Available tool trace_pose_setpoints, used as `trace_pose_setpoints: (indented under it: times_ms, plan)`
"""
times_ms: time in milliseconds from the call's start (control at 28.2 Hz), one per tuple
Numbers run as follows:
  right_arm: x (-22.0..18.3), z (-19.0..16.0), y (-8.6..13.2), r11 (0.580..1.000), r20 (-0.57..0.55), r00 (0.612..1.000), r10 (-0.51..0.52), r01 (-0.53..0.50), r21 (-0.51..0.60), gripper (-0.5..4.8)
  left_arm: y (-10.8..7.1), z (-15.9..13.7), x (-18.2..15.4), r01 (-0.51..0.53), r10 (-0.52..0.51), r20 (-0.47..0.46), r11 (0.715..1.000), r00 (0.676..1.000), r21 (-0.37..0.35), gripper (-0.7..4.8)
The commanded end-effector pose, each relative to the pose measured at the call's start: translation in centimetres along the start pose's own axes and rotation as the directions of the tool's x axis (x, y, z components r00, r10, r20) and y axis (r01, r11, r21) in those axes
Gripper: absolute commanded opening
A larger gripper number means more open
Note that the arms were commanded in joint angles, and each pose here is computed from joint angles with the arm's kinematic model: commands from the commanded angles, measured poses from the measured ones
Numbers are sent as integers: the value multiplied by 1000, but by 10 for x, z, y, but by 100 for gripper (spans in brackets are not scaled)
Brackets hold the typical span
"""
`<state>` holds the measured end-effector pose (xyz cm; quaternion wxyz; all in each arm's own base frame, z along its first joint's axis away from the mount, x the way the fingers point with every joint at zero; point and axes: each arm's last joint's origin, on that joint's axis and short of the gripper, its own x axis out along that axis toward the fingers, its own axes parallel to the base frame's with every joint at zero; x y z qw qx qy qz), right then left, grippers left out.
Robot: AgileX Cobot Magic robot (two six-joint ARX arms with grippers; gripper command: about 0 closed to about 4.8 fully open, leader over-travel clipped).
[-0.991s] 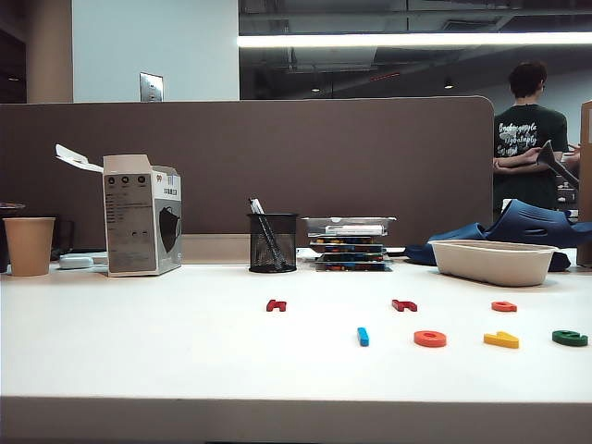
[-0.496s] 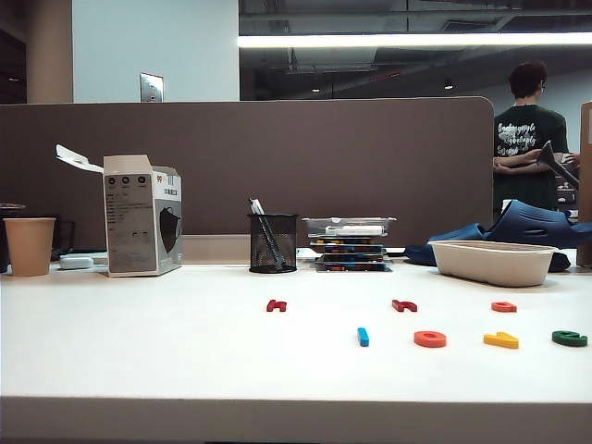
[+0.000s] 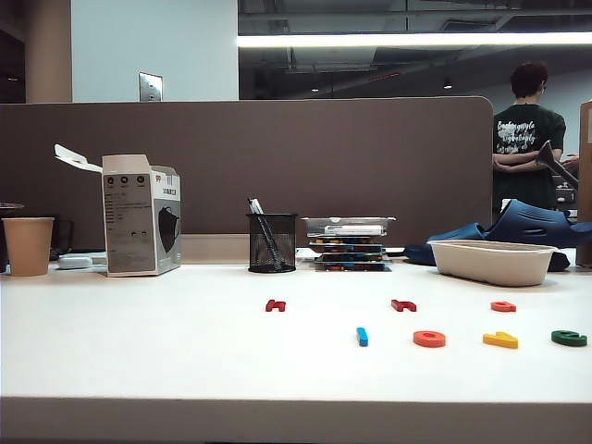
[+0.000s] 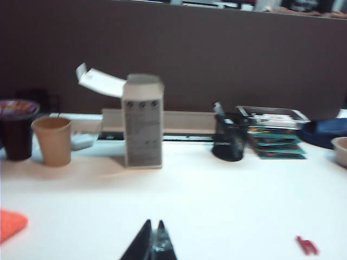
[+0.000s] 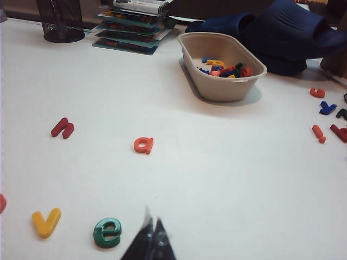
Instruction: Select the appropriate letters from the row of letter magnets placed on the table to arrange into the word "love".
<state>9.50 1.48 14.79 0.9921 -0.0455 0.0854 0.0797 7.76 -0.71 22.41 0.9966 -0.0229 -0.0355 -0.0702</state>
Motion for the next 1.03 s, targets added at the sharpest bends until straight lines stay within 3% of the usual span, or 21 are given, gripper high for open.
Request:
trace_pose_setpoints:
  times_ms: [35, 283, 1027]
  plan:
    - [0, 1, -1, 999, 27, 999, -31, 32, -27, -2, 1, -18, 8, 4, -3, 55, 1000, 998, -9, -5]
    - [0, 2, -3, 994, 29, 994, -108, 109, -32, -1, 3, -50, 15, 16, -16, 29, 1000, 999, -2, -5]
    - [0, 2, -3, 994, 28, 994, -107, 108, -31, 0, 3, -51, 15, 19, -19, 13, 1000, 1000, 7, -5]
